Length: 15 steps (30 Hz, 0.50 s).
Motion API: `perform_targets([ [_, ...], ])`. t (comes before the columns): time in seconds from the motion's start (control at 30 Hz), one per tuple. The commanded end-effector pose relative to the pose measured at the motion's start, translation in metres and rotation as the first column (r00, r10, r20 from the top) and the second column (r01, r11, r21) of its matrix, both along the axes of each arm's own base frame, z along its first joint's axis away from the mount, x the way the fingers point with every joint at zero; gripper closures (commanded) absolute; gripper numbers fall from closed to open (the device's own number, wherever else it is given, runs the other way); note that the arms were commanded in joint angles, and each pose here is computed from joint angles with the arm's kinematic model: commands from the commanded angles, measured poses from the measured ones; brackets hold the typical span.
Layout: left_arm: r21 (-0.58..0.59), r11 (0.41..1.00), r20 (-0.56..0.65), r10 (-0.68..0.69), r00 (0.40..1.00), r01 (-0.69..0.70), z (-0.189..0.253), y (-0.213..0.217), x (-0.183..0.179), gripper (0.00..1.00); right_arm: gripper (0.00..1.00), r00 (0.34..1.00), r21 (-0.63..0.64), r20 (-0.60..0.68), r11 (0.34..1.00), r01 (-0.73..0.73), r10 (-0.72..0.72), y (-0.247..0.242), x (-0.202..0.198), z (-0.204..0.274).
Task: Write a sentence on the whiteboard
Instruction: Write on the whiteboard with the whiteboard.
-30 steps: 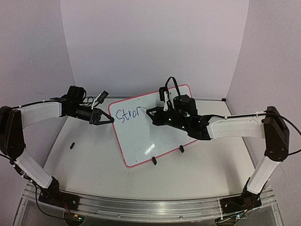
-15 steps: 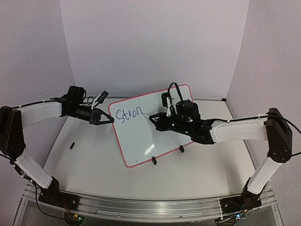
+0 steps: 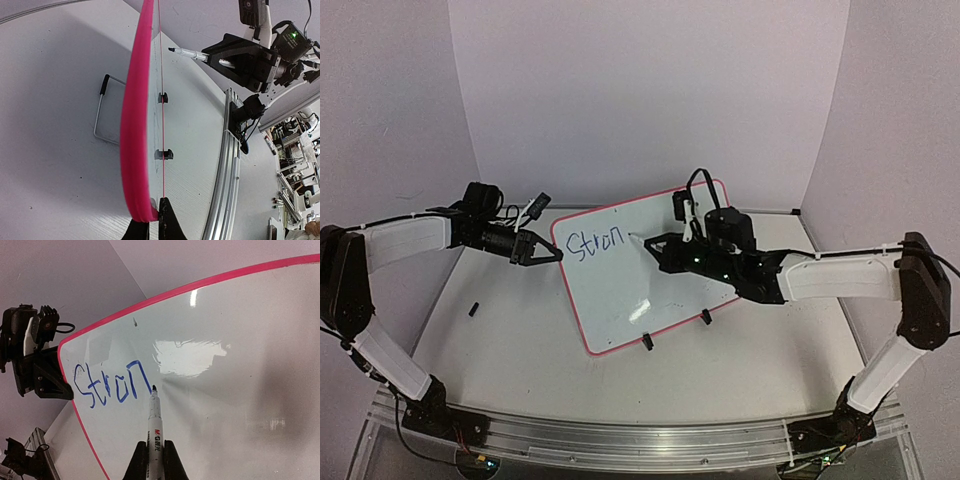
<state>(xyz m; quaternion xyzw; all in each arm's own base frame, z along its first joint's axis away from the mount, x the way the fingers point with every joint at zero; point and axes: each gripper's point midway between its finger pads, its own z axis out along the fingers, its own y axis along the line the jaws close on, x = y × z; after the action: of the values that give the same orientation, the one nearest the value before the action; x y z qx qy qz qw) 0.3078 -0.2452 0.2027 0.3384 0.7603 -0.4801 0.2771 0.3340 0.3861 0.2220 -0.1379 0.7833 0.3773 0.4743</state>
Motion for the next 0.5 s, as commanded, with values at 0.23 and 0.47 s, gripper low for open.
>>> perform_targets([
  [0.23,0.011,1.000,0.146,-0.006,0.989,0.005,0.022,0.000,0.009,1.00,1.00,0.999,0.056,0.039,0.998,0.006,-0.008,0.001,0.021,0.023],
  [0.47,0.011,1.000,0.144,-0.006,0.990,0.005,0.022,-0.001,0.009,1.00,1.00,0.999,0.061,0.035,0.998,-0.011,0.008,0.006,0.025,0.020],
])
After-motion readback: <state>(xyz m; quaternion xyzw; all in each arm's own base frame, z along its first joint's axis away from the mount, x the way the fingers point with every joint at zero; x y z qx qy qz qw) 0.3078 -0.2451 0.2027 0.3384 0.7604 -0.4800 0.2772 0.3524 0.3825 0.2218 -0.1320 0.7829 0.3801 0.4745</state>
